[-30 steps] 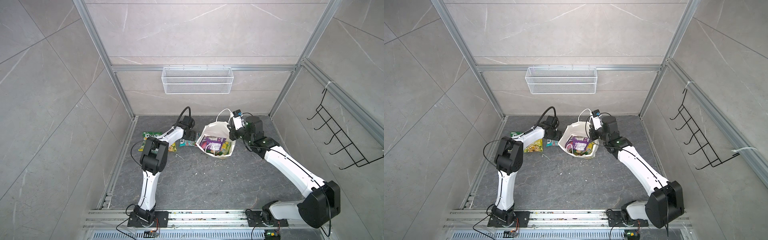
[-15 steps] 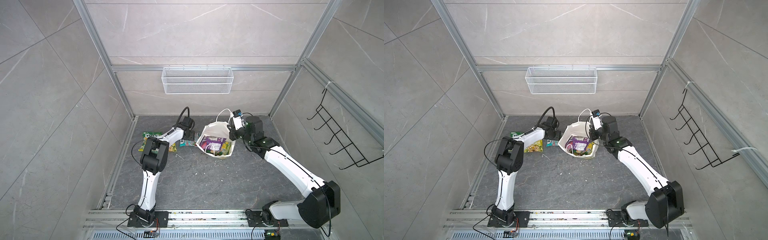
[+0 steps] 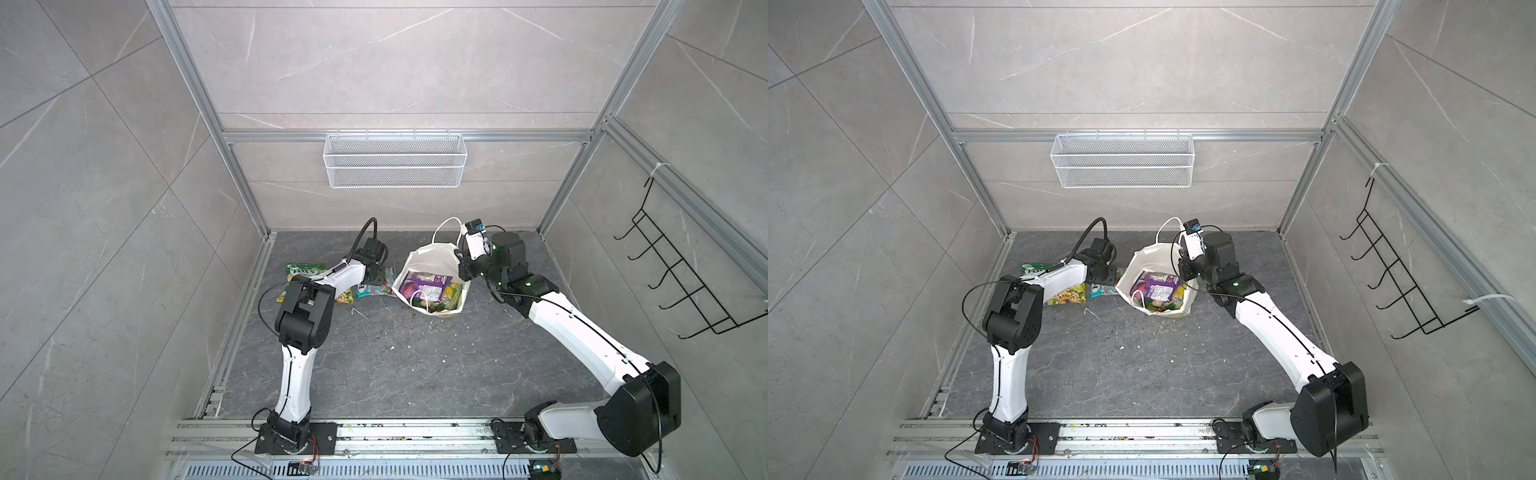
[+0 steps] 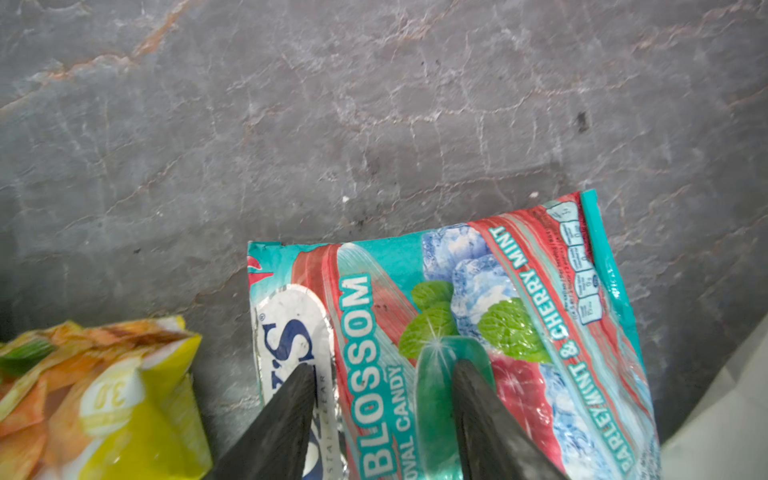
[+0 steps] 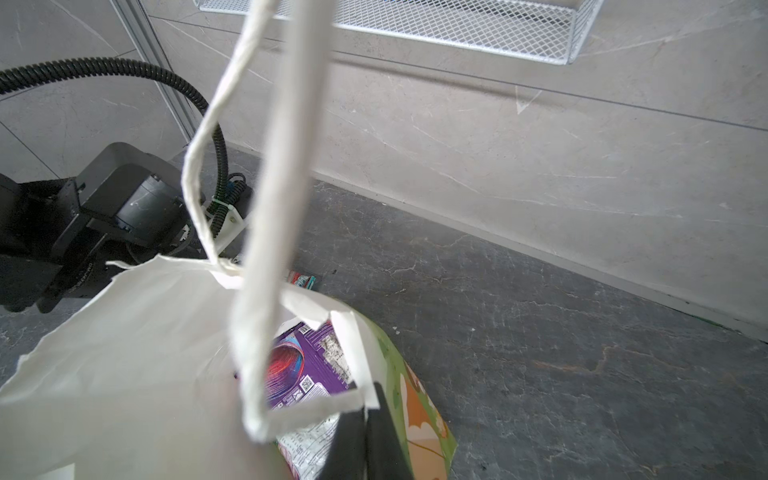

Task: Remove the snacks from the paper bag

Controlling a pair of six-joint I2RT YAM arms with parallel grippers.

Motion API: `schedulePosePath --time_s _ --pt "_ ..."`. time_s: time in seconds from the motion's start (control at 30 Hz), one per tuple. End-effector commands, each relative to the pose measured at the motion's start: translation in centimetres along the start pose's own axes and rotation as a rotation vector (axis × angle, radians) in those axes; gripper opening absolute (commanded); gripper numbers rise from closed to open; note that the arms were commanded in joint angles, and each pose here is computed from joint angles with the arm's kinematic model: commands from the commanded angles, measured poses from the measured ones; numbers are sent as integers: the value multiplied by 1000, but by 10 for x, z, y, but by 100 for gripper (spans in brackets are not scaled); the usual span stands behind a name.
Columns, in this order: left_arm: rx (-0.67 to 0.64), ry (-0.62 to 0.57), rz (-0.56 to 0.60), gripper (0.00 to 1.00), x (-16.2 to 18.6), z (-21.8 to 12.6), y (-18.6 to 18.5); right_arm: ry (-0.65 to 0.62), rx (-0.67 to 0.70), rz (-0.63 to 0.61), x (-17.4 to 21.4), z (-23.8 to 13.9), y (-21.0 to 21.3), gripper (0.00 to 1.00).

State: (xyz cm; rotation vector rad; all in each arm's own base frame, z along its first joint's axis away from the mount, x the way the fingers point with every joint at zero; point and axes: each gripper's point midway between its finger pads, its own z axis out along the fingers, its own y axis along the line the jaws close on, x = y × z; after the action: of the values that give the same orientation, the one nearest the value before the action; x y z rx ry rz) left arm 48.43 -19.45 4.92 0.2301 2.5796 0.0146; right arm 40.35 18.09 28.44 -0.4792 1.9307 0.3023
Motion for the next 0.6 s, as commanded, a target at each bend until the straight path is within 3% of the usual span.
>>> schedulePosePath --time_s 0.0,0.3,0.47,0.57 --pt "-65 85 71 55 24 -5 17 -95 5 1 -27 -17 -1 0" --pt "-87 34 187 54 10 -8 23 -90 -1 3 -27 -18 0 0" --pt "-90 14 181 54 -1 -18 24 -86 -16 4 -30 -19 2 0" --pt "-66 -38 162 59 -10 -36 21 -78 -27 -1 -31 -18 4 1"
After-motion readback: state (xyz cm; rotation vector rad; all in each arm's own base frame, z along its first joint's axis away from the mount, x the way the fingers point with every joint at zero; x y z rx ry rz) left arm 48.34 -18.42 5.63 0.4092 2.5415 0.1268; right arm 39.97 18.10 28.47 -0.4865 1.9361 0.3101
